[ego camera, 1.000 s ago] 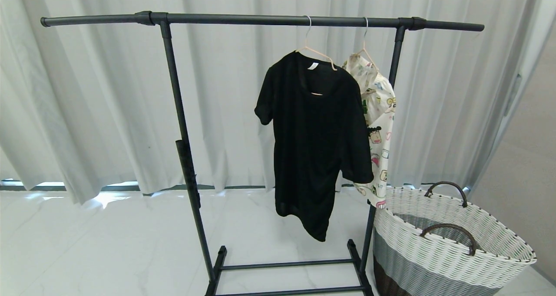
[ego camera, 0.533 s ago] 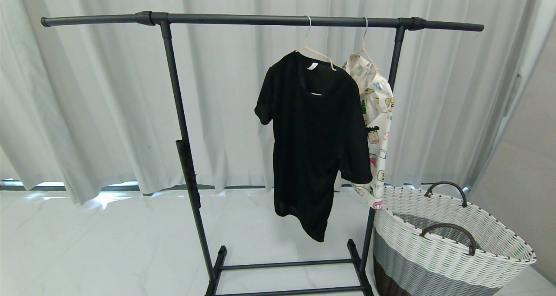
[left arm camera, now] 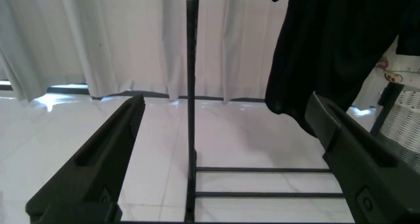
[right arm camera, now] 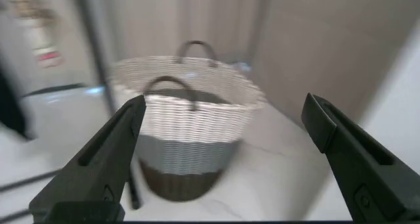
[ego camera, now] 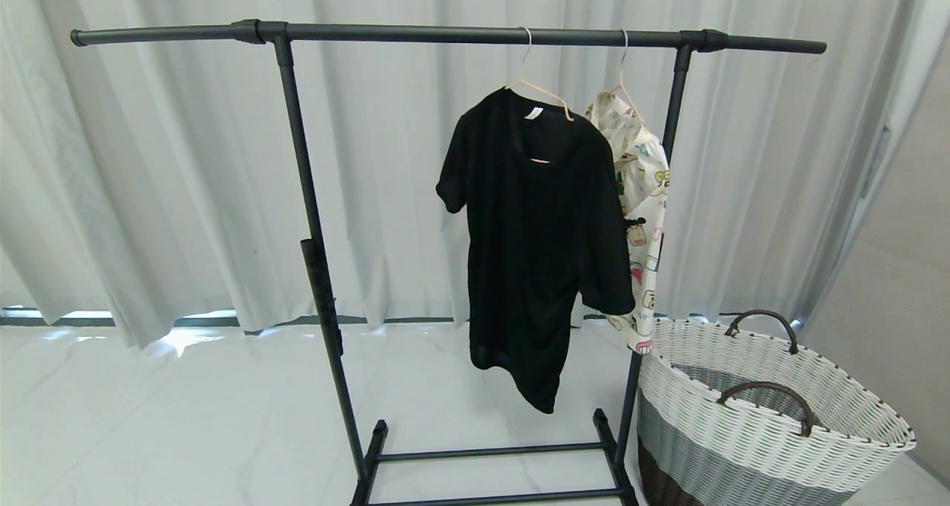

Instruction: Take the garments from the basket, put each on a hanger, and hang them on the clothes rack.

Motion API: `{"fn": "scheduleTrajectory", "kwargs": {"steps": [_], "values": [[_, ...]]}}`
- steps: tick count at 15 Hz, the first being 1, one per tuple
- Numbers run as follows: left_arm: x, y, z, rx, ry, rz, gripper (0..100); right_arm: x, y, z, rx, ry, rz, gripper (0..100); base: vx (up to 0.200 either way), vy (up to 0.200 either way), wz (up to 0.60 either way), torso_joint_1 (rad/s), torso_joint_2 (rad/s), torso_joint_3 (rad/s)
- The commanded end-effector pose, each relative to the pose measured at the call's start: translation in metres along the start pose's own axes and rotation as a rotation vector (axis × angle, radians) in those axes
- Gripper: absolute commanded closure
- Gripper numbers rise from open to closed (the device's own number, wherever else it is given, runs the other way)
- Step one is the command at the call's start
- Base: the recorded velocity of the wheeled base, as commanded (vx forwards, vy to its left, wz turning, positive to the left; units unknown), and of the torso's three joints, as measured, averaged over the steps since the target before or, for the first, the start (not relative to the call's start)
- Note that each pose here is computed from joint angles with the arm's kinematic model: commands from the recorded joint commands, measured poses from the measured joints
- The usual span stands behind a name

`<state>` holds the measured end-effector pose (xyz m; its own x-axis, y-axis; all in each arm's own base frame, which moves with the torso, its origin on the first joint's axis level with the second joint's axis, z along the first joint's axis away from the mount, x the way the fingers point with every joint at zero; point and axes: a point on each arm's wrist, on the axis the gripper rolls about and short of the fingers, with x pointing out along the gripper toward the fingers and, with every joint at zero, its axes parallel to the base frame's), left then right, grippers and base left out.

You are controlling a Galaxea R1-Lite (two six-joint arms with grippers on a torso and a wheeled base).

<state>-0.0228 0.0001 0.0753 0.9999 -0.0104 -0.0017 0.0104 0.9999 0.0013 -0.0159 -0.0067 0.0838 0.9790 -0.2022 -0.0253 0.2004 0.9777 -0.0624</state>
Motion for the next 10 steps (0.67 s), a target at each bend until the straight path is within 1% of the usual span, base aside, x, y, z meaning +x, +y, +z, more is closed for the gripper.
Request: {"fn": "scheduleTrajectory", "kwargs": {"steps": [1,2,4,5,6,7,8,9,10], "values": [[0.0000,0.0000,0.0000,-0.001,0.000,0.000,0,0.0003,0.0004,0.0013,-0.048,-0.014,0.046,0,0.000,0.000,0.00,0.000,0.00,0.000],[0.0000,0.0000,0.0000,0.000,0.000,0.000,0,0.0002,0.0010,0.0022,-0.081,-0.025,0.074,0,0.000,0.000,0.00,0.000,0.00,0.000],[0.0000,0.0000,0.0000,-0.001,0.000,0.000,0,0.0002,0.0010,0.0022,-0.068,-0.025,0.077,0,0.000,0.000,0.00,0.000,0.00,0.000],[0.0000,0.0000,0.0000,0.000,0.000,0.000,0,0.0002,0.0017,0.0019,-0.064,-0.025,0.107,0,0.000,0.000,0.00,0.000,0.00,0.000],[0.0000,0.0000,0.0000,0.000,0.000,0.000,0,-0.0003,0.0037,0.0023,-0.071,-0.038,0.198,0,0.000,0.000,0.00,0.000,0.00,0.000],[0.0000,0.0000,0.0000,0.000,0.000,0.000,0,-0.0006,0.0051,0.0022,-0.083,-0.045,0.263,0,0.000,0.000,0.00,0.000,0.00,0.000],[0.0000,0.0000,0.0000,0.000,0.000,0.000,0,-0.0012,0.0070,0.0014,-0.040,-0.036,0.351,0,0.000,0.000,0.00,0.000,0.00,0.000],[0.0000,0.0000,0.0000,-0.001,0.000,0.000,0,-0.0013,0.0077,-0.0001,0.019,-0.010,0.380,0,0.000,0.000,0.00,0.000,0.00,0.000],[0.0000,0.0000,0.0000,0.000,0.000,0.000,0,-0.0024,0.0079,-0.0029,0.084,0.032,0.380,0,0.000,0.000,0.00,0.000,0.00,0.000]]}}
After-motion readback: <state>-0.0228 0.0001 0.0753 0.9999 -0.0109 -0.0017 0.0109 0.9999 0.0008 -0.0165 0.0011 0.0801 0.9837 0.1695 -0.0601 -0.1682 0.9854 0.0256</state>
